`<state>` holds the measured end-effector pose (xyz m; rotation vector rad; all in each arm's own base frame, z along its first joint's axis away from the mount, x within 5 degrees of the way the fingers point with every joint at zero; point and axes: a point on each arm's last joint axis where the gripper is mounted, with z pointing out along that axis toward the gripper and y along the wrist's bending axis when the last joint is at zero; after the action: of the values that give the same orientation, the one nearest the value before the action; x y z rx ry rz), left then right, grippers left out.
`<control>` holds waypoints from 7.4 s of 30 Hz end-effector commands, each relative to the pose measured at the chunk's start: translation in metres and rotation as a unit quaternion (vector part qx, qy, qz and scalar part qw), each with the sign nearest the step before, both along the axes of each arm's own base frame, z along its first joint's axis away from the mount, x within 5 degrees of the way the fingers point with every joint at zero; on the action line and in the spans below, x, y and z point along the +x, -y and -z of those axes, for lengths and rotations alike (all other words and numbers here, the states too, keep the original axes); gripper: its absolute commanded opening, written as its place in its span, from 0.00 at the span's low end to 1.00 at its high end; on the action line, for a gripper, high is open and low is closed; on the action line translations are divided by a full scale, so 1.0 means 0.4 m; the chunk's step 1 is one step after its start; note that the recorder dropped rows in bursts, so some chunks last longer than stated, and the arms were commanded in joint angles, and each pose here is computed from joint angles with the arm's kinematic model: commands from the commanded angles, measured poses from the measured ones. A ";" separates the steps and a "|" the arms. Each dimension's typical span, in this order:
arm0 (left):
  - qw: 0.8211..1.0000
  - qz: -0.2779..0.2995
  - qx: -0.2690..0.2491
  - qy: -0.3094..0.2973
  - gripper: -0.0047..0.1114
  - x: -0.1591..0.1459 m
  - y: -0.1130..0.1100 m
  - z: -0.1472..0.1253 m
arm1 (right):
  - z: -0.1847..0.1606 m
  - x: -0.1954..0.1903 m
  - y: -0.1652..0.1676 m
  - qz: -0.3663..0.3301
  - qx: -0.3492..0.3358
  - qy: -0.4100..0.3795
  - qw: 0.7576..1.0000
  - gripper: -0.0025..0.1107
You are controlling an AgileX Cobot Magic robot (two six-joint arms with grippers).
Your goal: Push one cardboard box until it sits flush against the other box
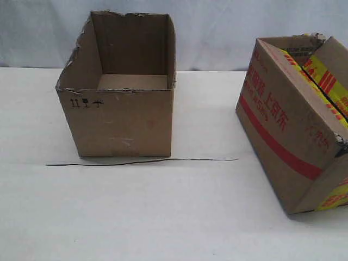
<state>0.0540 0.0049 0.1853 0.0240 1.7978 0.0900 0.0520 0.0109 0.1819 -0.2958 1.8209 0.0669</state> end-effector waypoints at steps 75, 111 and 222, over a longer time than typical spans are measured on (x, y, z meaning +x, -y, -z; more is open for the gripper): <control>1.000 0.004 -0.007 0.005 0.04 0.001 0.002 -0.001 | -0.427 0.225 -0.048 0.000 -0.022 -0.101 0.995 0.02; 1.000 0.004 -0.007 0.005 0.04 0.001 0.002 -0.001 | -0.461 0.368 0.110 0.252 -0.073 -0.253 0.931 0.67; 1.000 0.004 -0.007 0.005 0.04 0.001 0.002 -0.001 | 0.013 0.793 -0.035 -0.073 0.378 -0.357 0.851 0.02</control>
<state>0.0540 0.0049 0.1853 0.0240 1.7978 0.0900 0.3667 0.0193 0.1755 0.1881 2.3430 1.0966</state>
